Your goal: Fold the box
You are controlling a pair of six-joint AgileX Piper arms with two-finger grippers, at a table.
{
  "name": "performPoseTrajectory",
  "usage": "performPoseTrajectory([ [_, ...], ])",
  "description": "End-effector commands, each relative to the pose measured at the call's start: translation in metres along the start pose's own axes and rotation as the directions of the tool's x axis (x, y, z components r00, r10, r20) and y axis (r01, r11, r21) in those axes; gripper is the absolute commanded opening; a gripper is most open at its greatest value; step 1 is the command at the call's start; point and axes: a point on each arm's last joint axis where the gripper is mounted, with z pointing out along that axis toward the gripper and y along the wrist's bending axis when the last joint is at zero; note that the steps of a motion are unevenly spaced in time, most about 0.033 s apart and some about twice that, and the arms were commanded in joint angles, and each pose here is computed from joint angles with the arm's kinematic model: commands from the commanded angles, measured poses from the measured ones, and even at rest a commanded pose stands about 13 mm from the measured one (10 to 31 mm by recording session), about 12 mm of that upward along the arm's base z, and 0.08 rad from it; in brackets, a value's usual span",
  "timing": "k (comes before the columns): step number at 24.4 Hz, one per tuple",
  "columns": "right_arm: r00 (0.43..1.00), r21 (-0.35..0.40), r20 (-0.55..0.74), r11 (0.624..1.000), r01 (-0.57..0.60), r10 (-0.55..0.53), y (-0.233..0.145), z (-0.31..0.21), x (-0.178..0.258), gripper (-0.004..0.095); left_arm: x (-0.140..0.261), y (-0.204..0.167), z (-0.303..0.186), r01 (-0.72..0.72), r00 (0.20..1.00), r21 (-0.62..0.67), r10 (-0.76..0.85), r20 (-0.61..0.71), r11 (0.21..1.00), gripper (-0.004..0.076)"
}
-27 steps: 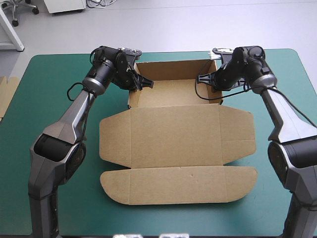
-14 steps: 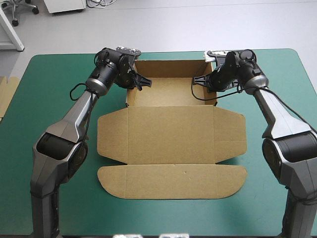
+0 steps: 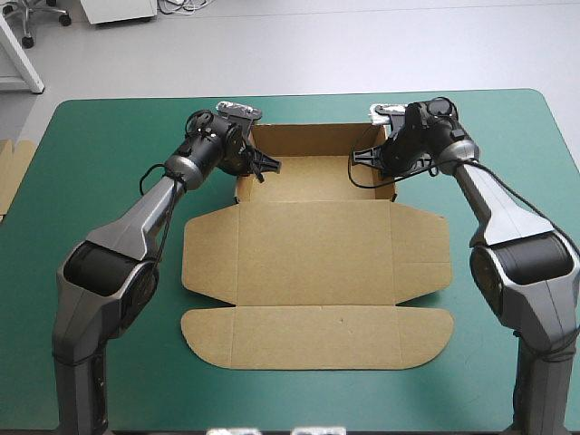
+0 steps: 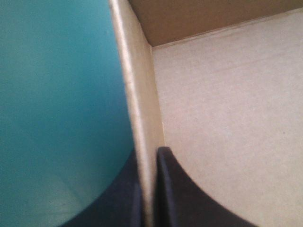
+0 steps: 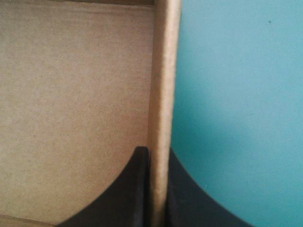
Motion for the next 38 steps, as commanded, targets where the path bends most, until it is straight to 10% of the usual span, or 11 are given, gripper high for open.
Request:
performPoseTrajectory([
  [1, 0.998, 0.039, 0.045, 0.998, 0.050, -0.052, -0.005, -0.025, -0.006, 0.0002, -0.001, 0.016, -0.012, -0.080, 0.996, -0.102, 0.082, 0.016, 0.992, -0.0011],
  [21, 0.997, -0.017, 0.070, 0.999, 0.043, -0.042, 0.006, -0.037, -0.010, 0.0050, -0.010, 0.012, -0.028, -0.082, 0.996, -0.051, 0.084, 0.042, 0.995, -0.0003],
  [28, 0.995, -0.021, 0.094, 0.999, 0.044, -0.041, 0.008, -0.052, -0.015, 0.0528, -0.020, 0.013, -0.049, -0.064, 0.996, -0.050, 0.067, 0.054, 0.997, 0.0331],
  [32, 0.994, -0.037, 0.099, 0.998, 0.041, -0.038, 0.010, -0.060, -0.016, 0.0537, -0.023, 0.010, -0.057, -0.035, 0.998, 0.000, 0.035, 0.057, 0.999, 0.0575],
  [38, 0.988, -0.039, 0.147, 0.998, 0.049, -0.043, 0.011, -0.081, -0.018, 0.0537, -0.024, 0.009, -0.078, -0.028, 0.997, 0.030, 0.025, 0.075, 0.999, 0.0587],
])
